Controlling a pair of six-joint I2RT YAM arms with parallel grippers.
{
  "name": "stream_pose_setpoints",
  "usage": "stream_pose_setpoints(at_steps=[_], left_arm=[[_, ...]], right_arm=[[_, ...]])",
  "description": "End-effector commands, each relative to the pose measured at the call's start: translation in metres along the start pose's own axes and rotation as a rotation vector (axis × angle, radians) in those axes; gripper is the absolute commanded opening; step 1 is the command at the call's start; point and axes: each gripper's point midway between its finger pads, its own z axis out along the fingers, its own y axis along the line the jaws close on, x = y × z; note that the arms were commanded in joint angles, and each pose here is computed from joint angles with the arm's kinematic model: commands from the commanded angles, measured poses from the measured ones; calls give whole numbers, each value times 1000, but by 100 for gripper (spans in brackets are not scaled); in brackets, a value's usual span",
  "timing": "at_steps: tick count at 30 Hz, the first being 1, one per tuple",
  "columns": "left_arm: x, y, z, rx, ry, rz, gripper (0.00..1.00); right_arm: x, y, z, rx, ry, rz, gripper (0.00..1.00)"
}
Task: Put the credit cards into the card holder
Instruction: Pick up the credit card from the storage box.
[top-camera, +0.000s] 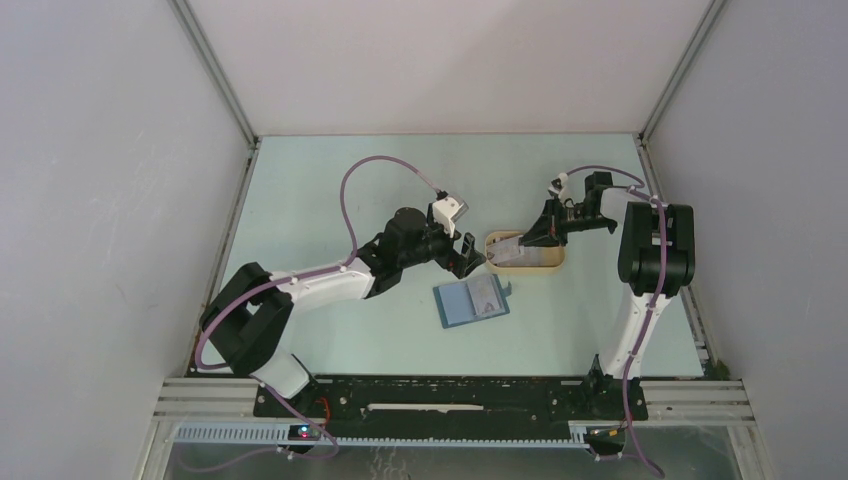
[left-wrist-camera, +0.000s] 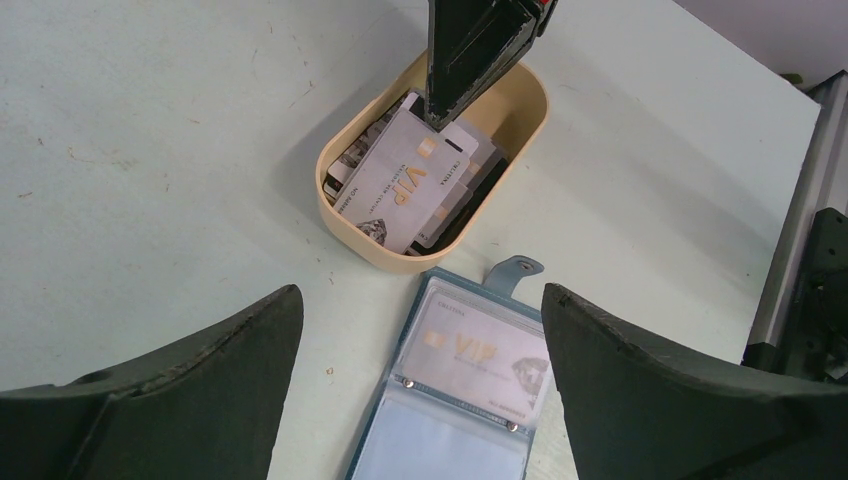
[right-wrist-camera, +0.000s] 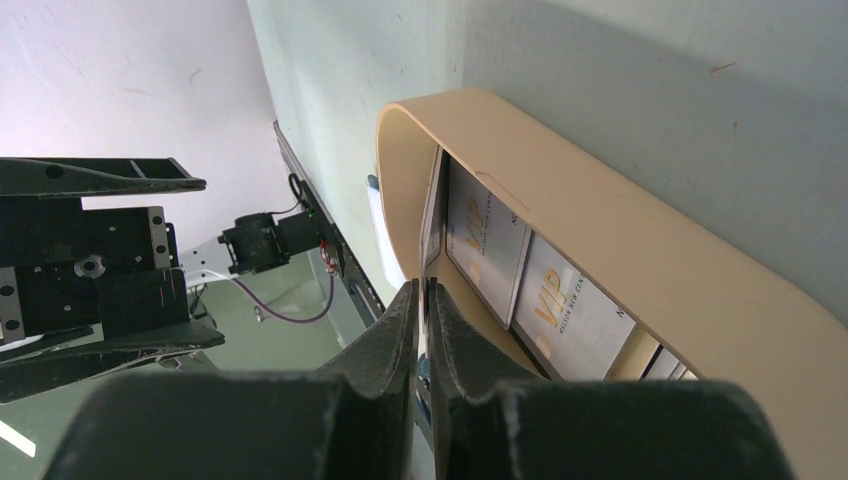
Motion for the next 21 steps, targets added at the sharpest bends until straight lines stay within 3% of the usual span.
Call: stream_pose_setpoints(at_steps=[1, 21], left_arm=[[-28, -1, 4, 3, -58, 36, 93], [-27, -1, 3, 0, -57, 37, 93]], right_arm=[[-12, 19, -12, -18, -36, -71, 14], [-15, 14, -22, 37, -63, -100, 2]])
